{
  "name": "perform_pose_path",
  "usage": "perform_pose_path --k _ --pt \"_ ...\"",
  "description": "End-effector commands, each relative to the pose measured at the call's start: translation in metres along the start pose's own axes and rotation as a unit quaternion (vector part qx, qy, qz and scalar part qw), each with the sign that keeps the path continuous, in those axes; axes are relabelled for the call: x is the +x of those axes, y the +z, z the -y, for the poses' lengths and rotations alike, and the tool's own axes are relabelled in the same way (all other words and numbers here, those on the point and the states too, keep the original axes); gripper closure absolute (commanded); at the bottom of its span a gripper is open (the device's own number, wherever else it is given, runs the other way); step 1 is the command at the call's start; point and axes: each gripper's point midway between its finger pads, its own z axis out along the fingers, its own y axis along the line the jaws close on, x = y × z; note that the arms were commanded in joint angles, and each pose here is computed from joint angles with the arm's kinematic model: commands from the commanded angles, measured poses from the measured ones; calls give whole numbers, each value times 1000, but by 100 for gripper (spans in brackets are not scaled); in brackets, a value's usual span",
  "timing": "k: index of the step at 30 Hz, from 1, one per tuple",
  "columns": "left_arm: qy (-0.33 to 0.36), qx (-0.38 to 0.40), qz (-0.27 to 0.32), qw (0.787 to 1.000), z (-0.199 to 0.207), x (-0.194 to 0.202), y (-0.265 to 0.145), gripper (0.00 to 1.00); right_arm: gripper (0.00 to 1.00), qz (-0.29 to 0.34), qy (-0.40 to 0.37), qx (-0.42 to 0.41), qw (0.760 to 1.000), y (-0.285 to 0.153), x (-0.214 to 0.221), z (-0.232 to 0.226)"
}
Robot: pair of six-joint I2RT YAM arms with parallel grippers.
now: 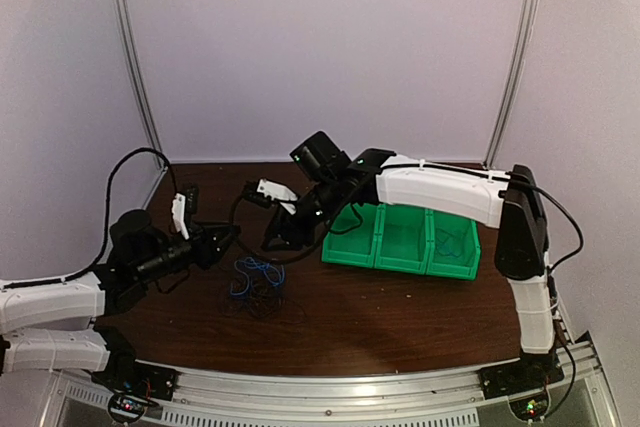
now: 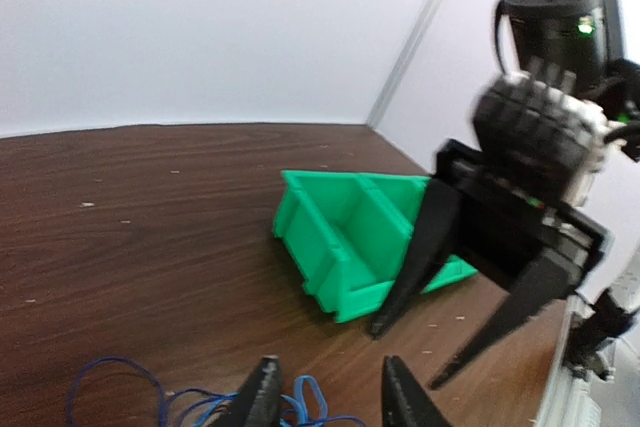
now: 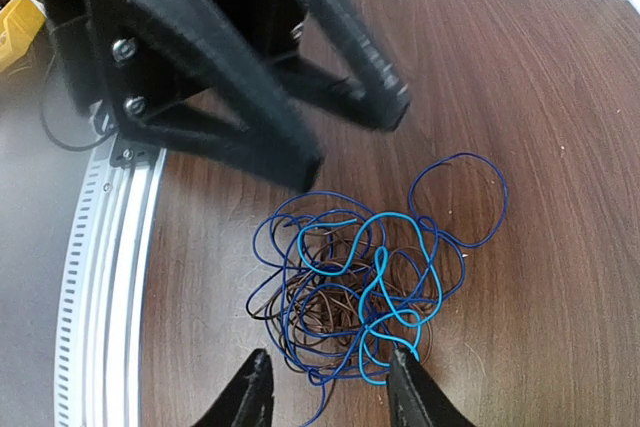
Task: Untangle the cables
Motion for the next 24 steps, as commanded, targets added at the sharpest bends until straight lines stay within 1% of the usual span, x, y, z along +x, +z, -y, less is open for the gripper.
perform_pose_path --k 1,5,8,12,15,19,22,24 --pt "-38 -184 27 982 -62 1 -24 58 59 -33 11 -23 999 26 26 -7" --pt "-52 -225 42 972 -75 2 -39 54 60 -35 27 -20 999 44 26 4" --pt "-52 -232 37 971 -77 5 -43 54 60 -40 41 -18 998 60 30 13" --pt "-56 -236 34 970 -78 10 -46 53 60 -41 50 -4 998 71 30 24" --pt "-58 -236 36 969 -79 11 -47 53 67 -40 52 4 998 75 30 29" --pt "-59 -235 35 970 -80 14 -46 53 82 -33 52 14 998 72 24 32" --pt "-57 -228 30 971 -79 17 -42 53 87 -29 49 24 998 66 18 33" --pt "-55 -218 26 974 -77 18 -39 53 96 -23 45 30 998 60 12 33"
